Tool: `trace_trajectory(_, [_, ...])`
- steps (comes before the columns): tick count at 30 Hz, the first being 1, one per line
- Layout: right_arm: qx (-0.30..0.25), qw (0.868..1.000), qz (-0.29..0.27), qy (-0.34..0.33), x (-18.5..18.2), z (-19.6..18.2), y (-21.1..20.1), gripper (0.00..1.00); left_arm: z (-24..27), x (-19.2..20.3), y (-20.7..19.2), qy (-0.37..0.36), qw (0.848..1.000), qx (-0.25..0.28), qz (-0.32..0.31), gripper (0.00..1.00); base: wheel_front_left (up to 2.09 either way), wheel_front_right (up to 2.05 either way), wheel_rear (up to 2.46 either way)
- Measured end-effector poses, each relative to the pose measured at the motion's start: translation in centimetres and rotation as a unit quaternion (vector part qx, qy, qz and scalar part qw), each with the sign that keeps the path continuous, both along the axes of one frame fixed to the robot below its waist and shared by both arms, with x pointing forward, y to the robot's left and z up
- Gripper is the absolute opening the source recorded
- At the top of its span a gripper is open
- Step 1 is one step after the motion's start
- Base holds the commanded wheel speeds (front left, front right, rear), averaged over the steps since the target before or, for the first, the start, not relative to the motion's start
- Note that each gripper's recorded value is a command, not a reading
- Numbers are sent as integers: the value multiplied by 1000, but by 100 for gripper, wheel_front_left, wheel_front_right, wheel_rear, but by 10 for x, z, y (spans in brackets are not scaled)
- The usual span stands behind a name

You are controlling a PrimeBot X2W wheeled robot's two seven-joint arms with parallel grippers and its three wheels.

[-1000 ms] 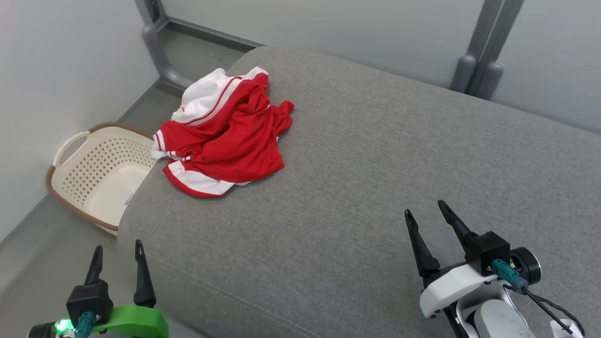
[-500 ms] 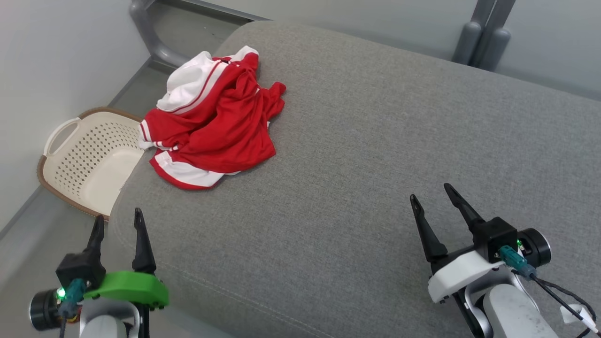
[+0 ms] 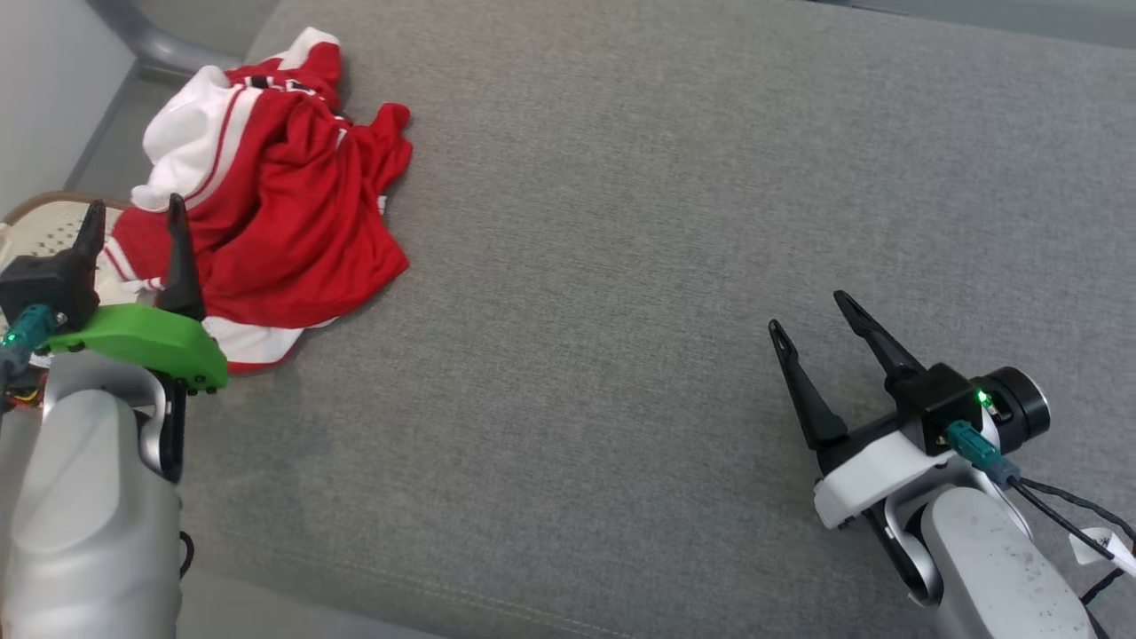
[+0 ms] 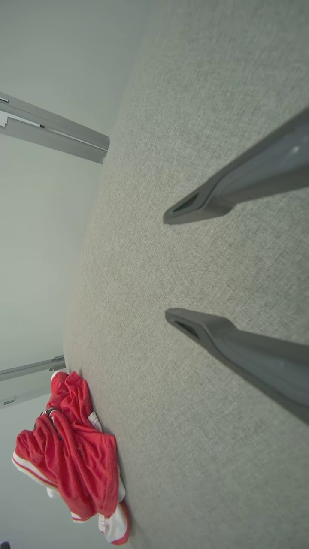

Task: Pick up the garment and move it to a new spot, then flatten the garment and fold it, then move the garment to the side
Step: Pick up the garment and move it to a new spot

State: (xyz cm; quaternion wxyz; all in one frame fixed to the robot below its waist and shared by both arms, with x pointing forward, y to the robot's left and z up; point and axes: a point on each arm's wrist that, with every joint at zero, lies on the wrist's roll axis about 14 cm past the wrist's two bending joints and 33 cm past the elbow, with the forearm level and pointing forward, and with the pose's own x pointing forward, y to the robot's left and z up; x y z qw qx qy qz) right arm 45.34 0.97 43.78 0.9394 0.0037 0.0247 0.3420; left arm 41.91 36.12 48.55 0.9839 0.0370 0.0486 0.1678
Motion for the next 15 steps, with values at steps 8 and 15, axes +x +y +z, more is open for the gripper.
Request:
trace_trajectory(8, [-7, 999, -49, 20, 8, -18, -38, 100, -44, 48, -4, 90, 995, 6, -35, 100, 0, 0, 0])
trace_trajectory(15, [-17, 996, -81, 41, 10, -36, -64, 100, -81, 70, -7, 147, 989, 1, -31, 100, 0, 0, 0])
